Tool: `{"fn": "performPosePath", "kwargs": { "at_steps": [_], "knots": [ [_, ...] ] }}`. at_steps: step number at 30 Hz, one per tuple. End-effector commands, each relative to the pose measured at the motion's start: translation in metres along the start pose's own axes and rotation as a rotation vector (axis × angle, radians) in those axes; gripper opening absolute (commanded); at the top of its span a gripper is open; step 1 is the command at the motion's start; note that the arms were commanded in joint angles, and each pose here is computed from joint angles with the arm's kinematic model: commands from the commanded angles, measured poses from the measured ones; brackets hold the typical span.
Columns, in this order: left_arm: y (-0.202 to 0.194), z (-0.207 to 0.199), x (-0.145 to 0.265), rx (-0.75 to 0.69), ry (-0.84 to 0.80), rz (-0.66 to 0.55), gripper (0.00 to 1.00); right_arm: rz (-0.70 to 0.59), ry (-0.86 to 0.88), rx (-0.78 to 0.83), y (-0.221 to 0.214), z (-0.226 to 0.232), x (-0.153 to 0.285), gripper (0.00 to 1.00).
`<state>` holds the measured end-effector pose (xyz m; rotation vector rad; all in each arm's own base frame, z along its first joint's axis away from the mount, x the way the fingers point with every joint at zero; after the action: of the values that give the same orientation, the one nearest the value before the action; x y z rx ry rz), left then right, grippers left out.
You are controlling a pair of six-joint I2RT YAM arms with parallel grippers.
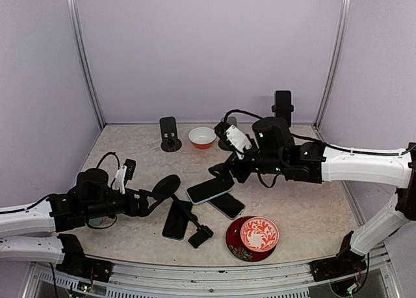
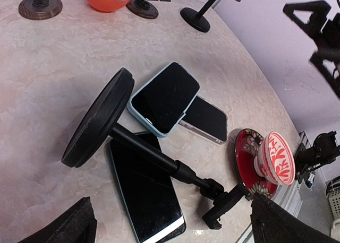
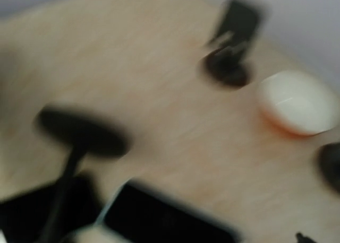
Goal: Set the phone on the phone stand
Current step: Pick up the phone stand at the center of the board.
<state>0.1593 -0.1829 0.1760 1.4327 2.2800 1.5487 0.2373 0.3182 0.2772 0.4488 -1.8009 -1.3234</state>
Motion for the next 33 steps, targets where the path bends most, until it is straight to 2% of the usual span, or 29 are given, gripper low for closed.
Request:
{"fn": "performPosePath", "kwargs": {
  "at_steps": [1, 5, 13, 17, 25, 29, 33],
  "knots": [
    [0.004, 0.004, 0.003, 0.000, 0.050, -0.042, 0.99, 0.167, 0.060, 0.056, -0.051, 0.038, -0.018, 1.00],
    [0.003, 0.011, 0.004, 0.014, 0.090, -0.065, 0.99, 0.238, 0.113, 0.011, -0.080, 0.058, -0.030, 0.93],
    [0.008, 0.010, 0.005, 0.002, 0.103, -0.080, 0.99, 0.418, 0.262, -0.006, -0.124, 0.107, -0.058, 0.89],
    [0.010, 0.009, 0.007, 0.010, 0.090, -0.097, 0.99, 0.493, 0.300, -0.033, -0.139, 0.117, -0.064, 0.87],
    [0.009, 0.004, 0.005, 0.020, 0.043, -0.090, 0.99, 0.401, 0.309, -0.153, -0.119, 0.116, -0.040, 0.85],
    [0.013, 0.003, 0.003, 0.005, 0.058, -0.097, 0.99, 0.289, 0.364, -0.215, -0.102, 0.118, -0.020, 0.86],
    [0.016, -0.005, 0.003, 0.019, 0.006, -0.104, 0.99, 0.260, 0.409, -0.268, -0.100, 0.125, -0.009, 0.85]
  ]
}}
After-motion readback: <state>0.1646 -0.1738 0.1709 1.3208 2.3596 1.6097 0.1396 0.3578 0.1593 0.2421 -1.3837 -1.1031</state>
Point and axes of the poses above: each gripper's point midway between its finger pads, its own x axis back along the fingers, its own z axis along the line the jaws close on, y = z × x, the point moved 7 cm from there along x, back along the fingers, and after that the axes turned 1 degree about -x, right-handed, at the moved point
